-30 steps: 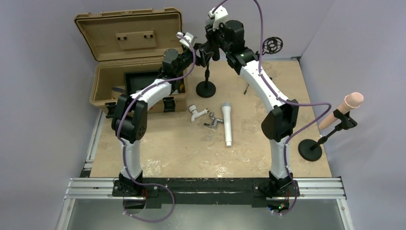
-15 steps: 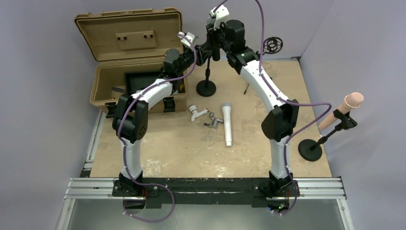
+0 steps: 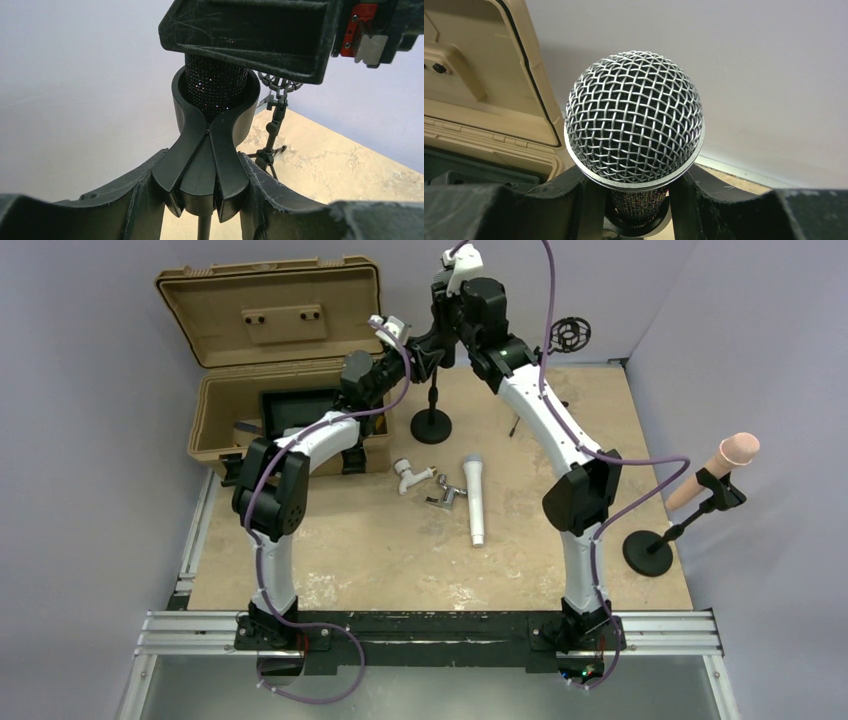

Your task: Remove the microphone from the stand

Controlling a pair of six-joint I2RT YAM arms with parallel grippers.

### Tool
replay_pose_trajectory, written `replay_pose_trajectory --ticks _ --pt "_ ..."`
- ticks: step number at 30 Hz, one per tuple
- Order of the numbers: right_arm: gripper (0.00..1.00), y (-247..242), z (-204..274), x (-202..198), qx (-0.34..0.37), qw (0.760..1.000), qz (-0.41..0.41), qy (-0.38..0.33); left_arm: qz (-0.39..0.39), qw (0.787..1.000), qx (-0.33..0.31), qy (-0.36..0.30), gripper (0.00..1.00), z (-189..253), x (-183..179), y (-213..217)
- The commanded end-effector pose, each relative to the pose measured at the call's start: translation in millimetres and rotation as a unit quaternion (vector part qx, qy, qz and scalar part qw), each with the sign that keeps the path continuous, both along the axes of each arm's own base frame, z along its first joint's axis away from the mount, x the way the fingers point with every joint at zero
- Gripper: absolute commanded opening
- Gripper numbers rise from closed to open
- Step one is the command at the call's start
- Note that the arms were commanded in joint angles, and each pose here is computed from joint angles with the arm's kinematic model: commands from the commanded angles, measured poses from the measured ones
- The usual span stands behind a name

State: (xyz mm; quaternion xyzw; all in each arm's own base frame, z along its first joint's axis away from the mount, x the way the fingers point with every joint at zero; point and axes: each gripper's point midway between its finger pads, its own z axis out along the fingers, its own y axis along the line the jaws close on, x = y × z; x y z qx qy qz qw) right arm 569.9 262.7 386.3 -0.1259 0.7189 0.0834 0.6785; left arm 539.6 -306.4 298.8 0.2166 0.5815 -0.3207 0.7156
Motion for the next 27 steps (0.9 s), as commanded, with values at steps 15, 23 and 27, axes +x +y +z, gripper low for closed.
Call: replay_pose_trajectory --ticks 15,23,27 --pt "0.00 10.9 125.4 -41.3 -0.016 0.981 0.043 -0.186 -0.023 1.000 -0.003 -0.006 0.12 18.0 -16.3 1.8" --pt "0.00 11.5 105.4 -35.2 -0.024 0.985 0.039 -0.166 0.001 1.000 -0.012 -0.016 0.64 36.4 -14.9 9.8" --pt "0.00 11.5 105.4 -34.8 -0.022 0.985 0.039 -0.166 -0.002 1.000 -0.019 -0.017 0.69 42.9 -13.0 8.2"
